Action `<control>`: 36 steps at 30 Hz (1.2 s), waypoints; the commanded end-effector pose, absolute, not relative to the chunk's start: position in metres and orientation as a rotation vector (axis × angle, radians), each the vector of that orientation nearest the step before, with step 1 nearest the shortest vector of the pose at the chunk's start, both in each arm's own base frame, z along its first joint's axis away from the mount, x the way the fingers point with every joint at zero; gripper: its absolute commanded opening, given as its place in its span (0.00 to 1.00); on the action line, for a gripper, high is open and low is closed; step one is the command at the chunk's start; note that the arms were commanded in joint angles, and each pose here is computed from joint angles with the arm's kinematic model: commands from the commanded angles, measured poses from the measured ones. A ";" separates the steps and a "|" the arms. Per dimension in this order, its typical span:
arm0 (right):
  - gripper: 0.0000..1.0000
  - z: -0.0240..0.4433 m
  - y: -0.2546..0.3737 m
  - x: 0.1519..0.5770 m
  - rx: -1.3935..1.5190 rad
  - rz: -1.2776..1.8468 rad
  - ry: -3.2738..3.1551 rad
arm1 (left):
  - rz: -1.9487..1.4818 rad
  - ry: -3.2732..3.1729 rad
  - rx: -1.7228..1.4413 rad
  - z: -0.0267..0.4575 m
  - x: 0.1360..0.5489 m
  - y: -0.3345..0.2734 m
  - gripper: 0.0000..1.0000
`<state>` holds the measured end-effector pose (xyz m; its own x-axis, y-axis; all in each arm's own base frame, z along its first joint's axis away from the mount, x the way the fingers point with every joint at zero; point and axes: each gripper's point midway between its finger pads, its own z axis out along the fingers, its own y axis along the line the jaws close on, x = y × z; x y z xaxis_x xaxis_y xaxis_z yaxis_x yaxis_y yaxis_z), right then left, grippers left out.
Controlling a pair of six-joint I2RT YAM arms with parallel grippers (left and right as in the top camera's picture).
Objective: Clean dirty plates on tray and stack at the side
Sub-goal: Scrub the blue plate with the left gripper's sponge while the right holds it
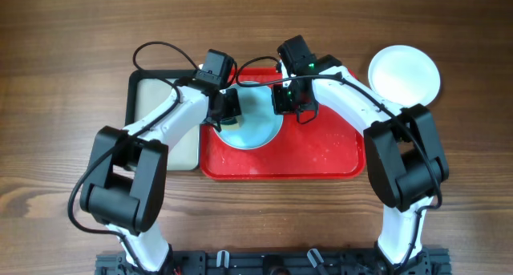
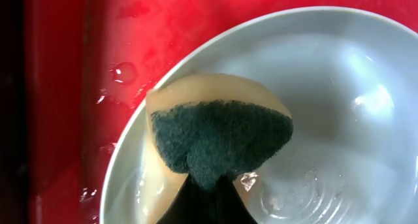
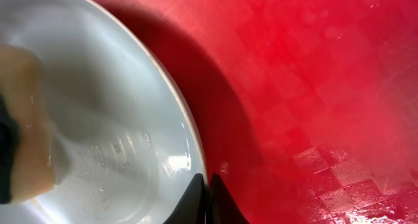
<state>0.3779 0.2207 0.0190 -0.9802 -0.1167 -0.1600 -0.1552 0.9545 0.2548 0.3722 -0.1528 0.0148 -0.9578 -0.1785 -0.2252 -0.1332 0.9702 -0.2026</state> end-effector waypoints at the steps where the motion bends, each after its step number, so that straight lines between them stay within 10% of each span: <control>1: 0.04 0.019 0.225 0.381 -0.197 0.430 2.964 | -0.406 3.001 -0.180 -0.016 0.349 -0.187 0.04; 16: 0.04 0.019 0.225 0.381 -0.196 0.430 2.964 | -0.594 2.681 -0.058 0.124 0.362 -0.187 0.04; 36: 0.04 0.020 0.229 0.380 -0.204 0.467 2.966 | -0.324 2.927 -0.111 -0.009 0.351 -0.206 0.04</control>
